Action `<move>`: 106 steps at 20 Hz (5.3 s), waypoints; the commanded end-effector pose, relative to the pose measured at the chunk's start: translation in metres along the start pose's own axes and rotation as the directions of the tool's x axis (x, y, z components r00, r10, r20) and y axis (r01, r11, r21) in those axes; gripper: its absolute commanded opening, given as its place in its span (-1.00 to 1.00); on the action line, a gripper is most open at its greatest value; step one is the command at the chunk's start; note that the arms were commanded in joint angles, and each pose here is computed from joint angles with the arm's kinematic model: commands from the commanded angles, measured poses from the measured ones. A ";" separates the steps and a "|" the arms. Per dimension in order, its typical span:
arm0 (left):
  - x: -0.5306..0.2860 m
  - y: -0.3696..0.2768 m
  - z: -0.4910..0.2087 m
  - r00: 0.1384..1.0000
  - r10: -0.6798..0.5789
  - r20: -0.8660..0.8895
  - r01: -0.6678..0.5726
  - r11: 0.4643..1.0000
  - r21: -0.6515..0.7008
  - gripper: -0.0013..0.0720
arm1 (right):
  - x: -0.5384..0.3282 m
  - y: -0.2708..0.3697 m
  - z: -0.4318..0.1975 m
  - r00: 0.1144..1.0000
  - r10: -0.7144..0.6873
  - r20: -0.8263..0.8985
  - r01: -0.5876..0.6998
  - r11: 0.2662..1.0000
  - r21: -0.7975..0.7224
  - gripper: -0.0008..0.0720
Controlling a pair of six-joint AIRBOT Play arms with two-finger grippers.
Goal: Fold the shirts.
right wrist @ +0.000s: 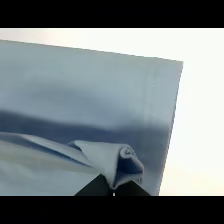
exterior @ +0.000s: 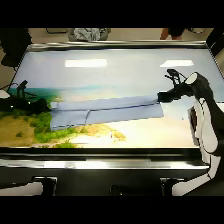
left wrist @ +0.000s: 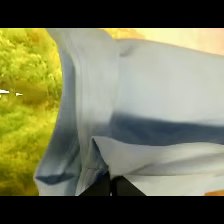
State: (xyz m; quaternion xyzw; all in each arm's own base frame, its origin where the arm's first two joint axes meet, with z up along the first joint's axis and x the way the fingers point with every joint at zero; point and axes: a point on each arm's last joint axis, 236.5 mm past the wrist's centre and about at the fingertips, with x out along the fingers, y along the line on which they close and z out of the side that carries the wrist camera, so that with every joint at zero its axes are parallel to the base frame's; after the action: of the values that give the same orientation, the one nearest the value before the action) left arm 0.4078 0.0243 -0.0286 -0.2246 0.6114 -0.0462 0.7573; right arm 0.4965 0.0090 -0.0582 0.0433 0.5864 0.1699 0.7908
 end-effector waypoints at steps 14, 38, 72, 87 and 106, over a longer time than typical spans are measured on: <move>-0.076 -0.065 0.018 0.993 -0.070 0.099 0.057 0.990 0.130 -0.04 | 0.002 -0.030 -0.028 0.923 0.383 0.048 -0.381 0.885 0.269 1.00; 0.142 -0.388 -0.136 0.786 -0.586 -0.194 0.599 0.801 0.006 -0.86 | -0.234 0.195 -0.001 0.924 0.292 0.248 -0.248 0.949 -0.194 -0.86; -0.201 -0.128 0.032 0.843 -0.226 0.489 0.132 0.967 0.219 -0.87 | -0.038 0.158 -0.012 0.991 0.061 -0.116 -0.084 0.976 -0.202 0.99; -0.198 -0.129 0.027 0.855 -0.227 0.466 0.137 0.966 0.220 -0.87 | 0.071 0.211 -0.036 0.835 0.546 -0.069 -0.513 0.818 0.260 -0.61; -0.196 -0.127 0.028 0.857 -0.225 0.464 0.121 0.962 0.244 -0.87 | -0.323 -0.071 -0.006 0.896 0.010 0.445 -0.171 0.931 0.323 -0.86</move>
State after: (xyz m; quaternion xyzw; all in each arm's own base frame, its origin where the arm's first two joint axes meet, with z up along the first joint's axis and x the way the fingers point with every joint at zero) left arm 0.4116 -0.0147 0.2040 -0.2050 0.3700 -0.1194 0.8982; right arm 0.4552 -0.1047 0.1910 0.2317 0.4330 0.1558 0.8571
